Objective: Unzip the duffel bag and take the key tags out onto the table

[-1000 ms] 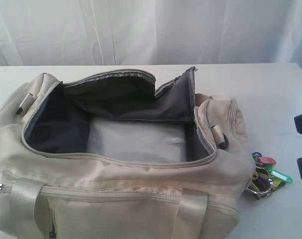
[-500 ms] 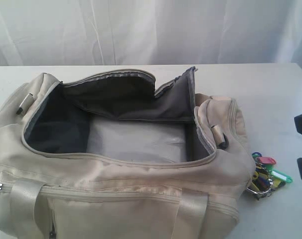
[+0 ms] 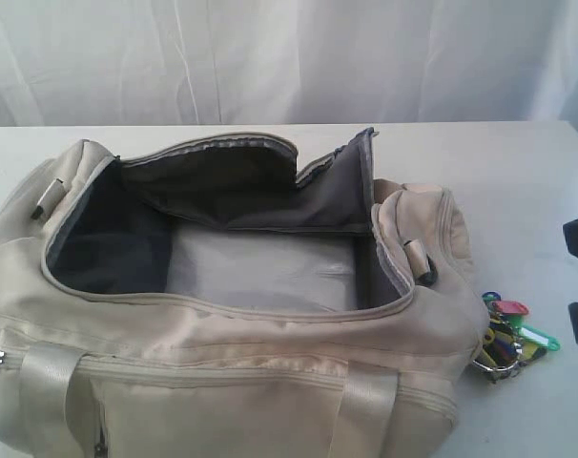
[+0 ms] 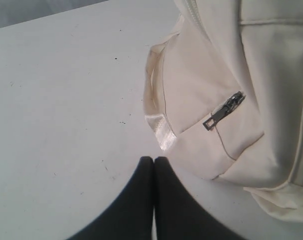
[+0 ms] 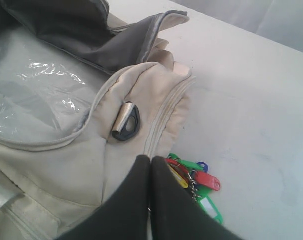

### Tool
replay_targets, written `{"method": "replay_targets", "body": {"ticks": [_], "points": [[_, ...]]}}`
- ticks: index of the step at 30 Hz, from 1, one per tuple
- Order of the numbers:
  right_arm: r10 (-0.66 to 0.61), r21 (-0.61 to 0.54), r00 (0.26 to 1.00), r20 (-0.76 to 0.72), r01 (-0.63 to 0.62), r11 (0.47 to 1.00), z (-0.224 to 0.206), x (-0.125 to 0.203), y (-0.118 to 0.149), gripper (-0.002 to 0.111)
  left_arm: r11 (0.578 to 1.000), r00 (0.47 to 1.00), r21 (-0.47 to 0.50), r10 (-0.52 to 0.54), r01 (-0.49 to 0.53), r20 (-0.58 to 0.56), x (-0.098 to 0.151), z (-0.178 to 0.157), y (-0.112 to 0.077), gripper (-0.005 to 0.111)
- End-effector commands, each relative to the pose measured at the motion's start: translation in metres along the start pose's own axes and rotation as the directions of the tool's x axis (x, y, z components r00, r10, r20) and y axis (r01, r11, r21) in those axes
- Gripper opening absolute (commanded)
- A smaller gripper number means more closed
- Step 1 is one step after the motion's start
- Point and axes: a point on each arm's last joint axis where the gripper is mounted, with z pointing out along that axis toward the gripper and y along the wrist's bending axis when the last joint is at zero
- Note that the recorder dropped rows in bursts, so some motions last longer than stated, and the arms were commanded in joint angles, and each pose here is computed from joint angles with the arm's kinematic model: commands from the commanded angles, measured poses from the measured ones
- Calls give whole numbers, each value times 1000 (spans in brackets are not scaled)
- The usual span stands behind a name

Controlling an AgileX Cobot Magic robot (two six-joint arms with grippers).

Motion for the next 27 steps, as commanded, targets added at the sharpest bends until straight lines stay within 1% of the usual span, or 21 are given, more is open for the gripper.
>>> {"method": "replay_targets", "body": {"ticks": [1,21,27], "points": [[1,3,1000,5,-1,1000,-1,1,-1,0,1000,1000,8,3,-3,-1,1,0,-1,0],[1,3,1000,5,-1,1000,-1,1,-1,0,1000,1000,8,3,-3,-1,1,0,-1,0],[4,6,1000,11,-4,1000,-2,1,-1,0,1000,1000,-10,-12,12,-4,1,0,0,0]]}}
